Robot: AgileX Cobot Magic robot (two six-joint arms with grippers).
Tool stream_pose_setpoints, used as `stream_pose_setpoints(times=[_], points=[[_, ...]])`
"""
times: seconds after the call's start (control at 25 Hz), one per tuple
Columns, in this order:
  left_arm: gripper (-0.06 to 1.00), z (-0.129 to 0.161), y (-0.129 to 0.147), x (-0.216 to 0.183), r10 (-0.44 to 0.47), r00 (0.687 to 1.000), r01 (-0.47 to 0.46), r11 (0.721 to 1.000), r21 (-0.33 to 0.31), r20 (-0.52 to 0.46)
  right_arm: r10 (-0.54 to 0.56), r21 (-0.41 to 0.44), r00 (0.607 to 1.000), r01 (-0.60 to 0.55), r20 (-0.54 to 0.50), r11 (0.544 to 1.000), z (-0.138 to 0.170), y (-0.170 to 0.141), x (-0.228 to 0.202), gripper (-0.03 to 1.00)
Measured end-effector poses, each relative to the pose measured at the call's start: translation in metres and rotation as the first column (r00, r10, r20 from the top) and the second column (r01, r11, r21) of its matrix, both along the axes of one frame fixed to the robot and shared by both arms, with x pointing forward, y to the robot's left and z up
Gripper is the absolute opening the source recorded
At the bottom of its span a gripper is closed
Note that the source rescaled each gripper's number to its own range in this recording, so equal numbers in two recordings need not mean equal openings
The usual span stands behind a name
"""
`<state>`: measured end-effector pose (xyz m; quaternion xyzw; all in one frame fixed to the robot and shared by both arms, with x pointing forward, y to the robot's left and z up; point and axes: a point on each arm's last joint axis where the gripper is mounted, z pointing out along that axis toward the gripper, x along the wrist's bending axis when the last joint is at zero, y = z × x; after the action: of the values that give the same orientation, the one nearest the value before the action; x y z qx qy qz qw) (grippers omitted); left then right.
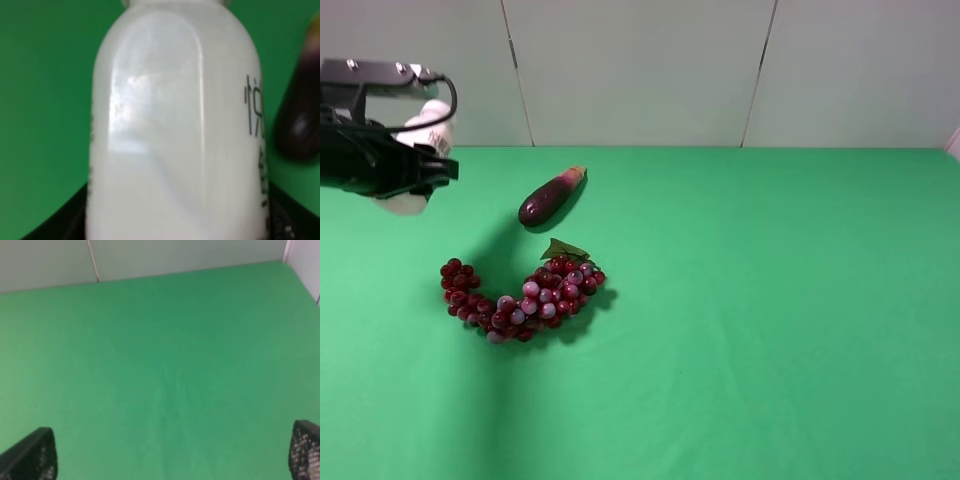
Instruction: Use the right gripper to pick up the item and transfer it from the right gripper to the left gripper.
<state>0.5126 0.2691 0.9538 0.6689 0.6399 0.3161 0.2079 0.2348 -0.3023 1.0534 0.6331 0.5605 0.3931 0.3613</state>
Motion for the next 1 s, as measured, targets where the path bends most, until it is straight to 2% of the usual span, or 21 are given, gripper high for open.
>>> stream_pose_setpoints(times=[0.2,0.36,0.64,1.0], points=[[0.00,-0.031,0.006,0.003,0.031,0.993,-0.028,0.999,0.029,-0.113,0.000,0.000,1.000,0.000,0.000,1.000,0.000,0.000,0.000,1.00],[0.00,-0.048,0.011,0.010,0.033,0.986,-0.025,0.998,0.049,-0.162,0.000,0.000,1.000,0.000,0.000,1.000,0.000,0.000,0.000,1.00],[0.00,-0.057,0.019,0.032,0.069,0.984,-0.063,0.997,0.046,-0.162,0.000,0.001,1.000,0.000,0.000,1.000,0.000,0.000,0.000,1.00],[0.00,-0.074,0.015,0.040,0.037,0.978,-0.032,0.999,0.031,-0.203,0.000,0.001,1.000,0.000,0.000,1.000,0.000,0.000,0.000,1.00]])
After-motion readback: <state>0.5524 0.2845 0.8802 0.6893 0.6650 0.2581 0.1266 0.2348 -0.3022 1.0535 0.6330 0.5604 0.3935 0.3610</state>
